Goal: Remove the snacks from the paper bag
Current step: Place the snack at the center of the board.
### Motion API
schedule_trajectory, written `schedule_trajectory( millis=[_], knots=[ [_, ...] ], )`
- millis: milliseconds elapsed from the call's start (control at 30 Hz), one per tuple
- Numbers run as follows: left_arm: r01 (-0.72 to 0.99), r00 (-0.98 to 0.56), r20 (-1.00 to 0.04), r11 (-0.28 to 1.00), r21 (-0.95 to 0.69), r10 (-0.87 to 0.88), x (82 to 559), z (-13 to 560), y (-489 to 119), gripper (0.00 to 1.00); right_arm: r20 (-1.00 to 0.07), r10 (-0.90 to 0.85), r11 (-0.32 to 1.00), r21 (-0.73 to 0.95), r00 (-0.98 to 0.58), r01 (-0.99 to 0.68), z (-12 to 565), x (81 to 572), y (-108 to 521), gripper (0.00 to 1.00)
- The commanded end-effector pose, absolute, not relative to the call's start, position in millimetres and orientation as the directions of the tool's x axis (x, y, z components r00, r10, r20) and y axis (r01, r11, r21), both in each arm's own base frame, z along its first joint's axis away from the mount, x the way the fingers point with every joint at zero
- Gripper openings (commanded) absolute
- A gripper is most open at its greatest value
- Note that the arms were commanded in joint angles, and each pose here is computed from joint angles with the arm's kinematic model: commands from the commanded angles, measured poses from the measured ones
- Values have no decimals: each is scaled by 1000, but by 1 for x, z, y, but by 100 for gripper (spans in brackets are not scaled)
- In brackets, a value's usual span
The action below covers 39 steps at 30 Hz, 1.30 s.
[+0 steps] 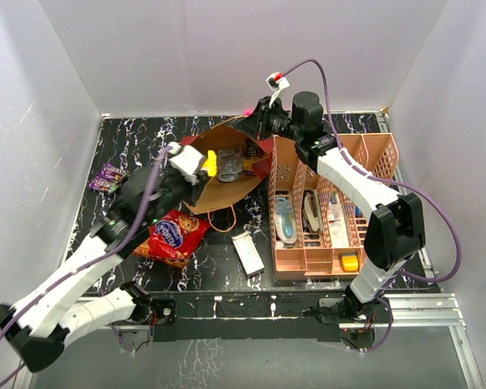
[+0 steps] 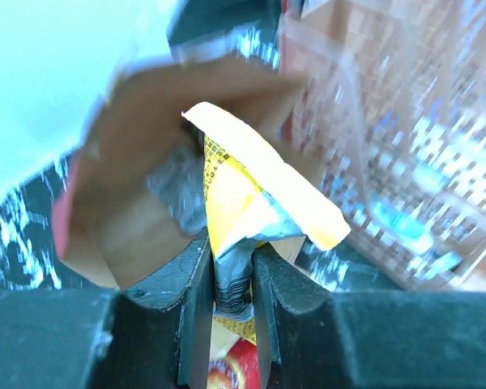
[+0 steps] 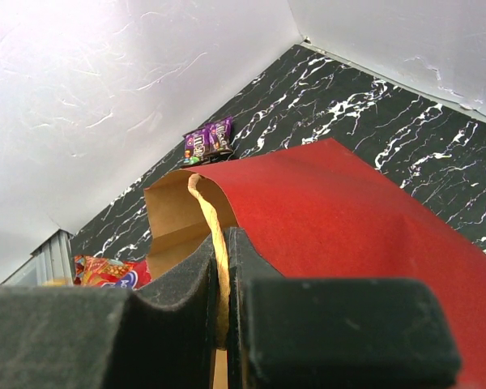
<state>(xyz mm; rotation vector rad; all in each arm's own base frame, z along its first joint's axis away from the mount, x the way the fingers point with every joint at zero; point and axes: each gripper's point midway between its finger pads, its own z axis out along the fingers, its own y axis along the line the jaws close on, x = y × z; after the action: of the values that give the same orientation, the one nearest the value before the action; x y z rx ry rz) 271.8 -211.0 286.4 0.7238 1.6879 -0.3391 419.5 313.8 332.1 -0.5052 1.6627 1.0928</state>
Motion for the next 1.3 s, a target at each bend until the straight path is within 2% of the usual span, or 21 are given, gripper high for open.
schedule_trajectory(
  millis=[0,100,200,300,367,467,567,667,867,1100,1267],
  knots=[
    [668,82,-996,739,89,46,244,393,-211,17,-934,223,492,355,-279,-795,368,416,307,8],
    [538,178,-983,833,130,38,268,435,-195,18,-930,226,486,365,-290,-794,366,416,309,8],
    [301,275,-959,941,156,70,304,462,-169,14,-929,229,482,368,-290,-795,368,415,309,8],
    [23,367,-919,987,162,143,333,489,-140,0,-929,232,484,366,-287,-795,370,416,309,8],
    [-126,411,-896,984,124,166,347,498,-124,3,-930,232,481,365,-285,-797,371,415,309,8],
    [-206,402,-898,973,101,178,381,492,-108,6,-930,228,483,365,-288,-796,371,416,309,8],
    [-352,294,-948,936,14,125,422,461,-50,10,-932,224,483,360,-285,-798,373,415,309,8],
    [-493,134,-990,869,-38,32,447,405,5,11,-933,226,484,356,-279,-800,376,415,308,8],
    [-642,-111,-985,766,-29,-131,431,293,62,12,-931,225,474,363,-289,-802,374,414,310,8],
    [-835,-126,-920,541,-103,-370,390,217,123,9,-927,222,453,372,-302,-810,373,413,313,8],
    [-889,-51,-749,372,-268,-661,388,152,143,9,-926,217,456,375,-308,-807,367,413,313,8]
  ],
)
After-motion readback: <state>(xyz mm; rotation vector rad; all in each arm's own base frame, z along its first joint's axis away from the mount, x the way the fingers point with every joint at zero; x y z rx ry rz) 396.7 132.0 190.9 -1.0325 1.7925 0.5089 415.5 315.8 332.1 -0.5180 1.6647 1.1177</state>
